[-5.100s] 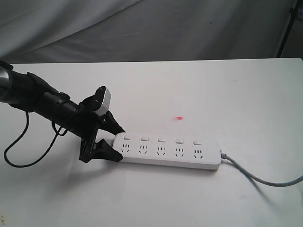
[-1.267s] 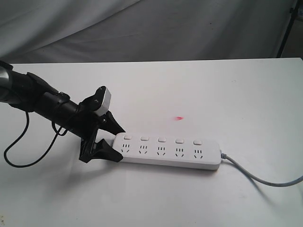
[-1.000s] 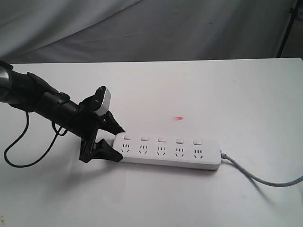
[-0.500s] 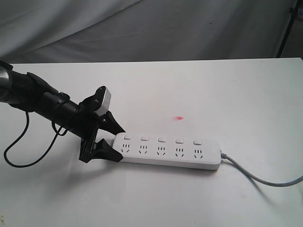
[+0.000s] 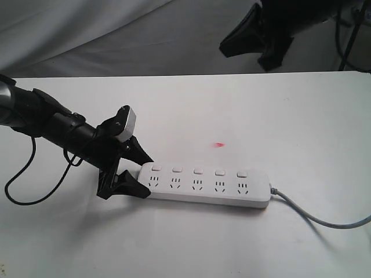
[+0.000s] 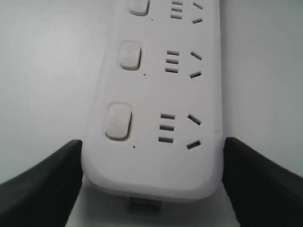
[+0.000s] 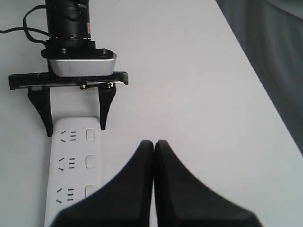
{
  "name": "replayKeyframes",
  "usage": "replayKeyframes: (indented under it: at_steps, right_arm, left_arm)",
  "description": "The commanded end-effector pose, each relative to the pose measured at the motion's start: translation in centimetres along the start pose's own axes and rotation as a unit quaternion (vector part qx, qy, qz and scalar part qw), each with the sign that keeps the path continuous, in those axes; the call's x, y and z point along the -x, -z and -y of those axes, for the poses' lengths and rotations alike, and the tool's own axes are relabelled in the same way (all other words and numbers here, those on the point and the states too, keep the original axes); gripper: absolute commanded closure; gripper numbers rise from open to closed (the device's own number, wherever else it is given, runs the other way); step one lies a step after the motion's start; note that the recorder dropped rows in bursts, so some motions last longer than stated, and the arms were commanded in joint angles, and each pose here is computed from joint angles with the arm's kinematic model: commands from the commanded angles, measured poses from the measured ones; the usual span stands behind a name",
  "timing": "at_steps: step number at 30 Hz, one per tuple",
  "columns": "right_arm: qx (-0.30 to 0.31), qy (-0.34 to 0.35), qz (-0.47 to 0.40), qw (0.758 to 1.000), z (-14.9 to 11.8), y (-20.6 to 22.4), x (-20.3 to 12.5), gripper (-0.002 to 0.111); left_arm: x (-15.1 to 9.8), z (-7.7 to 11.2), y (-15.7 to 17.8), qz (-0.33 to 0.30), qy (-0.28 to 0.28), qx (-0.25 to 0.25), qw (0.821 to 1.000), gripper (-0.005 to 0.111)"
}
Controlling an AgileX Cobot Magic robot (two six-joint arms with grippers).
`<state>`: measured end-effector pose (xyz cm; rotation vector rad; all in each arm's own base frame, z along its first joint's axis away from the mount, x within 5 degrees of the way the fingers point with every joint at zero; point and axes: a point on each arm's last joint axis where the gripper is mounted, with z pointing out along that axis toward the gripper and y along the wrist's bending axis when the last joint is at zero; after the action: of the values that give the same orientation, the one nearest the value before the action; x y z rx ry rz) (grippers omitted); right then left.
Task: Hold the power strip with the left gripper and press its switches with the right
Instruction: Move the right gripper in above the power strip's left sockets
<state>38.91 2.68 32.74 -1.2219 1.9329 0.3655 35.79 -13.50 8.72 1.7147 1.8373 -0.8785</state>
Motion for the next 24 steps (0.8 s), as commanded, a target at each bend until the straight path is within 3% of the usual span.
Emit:
replayKeyframes:
  at_steps: [1,4,5,10,16,24]
  right_arm:
    - [0.028,-0.011,0.034,0.999,1.5,-3.9,-2.4,0.108]
    - [0.02,-0.026,0.023,0.999,2.3,-6.6,-4.2,0.105]
    - [0.023,-0.024,0.012,0.999,2.2,-8.1,-4.6,0.096]
    - [0.014,-0.001,-0.031,0.999,0.6,-14.4,-5.2,0.028]
    - [0.024,0.023,-0.046,0.998,-1.5,-18.1,-4.7,0.026]
    - [0.034,0.031,-0.047,0.998,-2.3,-18.8,-4.3,0.03]
  left_arm:
    - [0.2,-0.3,0.0,-0.006,-0.005,0.016,1.0,0.104]
    - [0.2,-0.3,0.0,-0.006,-0.005,0.016,1.0,0.104]
    - [0.2,-0.3,0.0,-0.006,-0.005,0.016,1.0,0.104]
    - [0.2,-0.3,0.0,-0.006,-0.005,0.016,1.0,0.104]
    - [0.2,-0.3,0.0,-0.006,-0.005,0.016,1.0,0.104]
    - [0.2,-0.3,0.0,-0.006,-0.005,0.016,1.0,0.104]
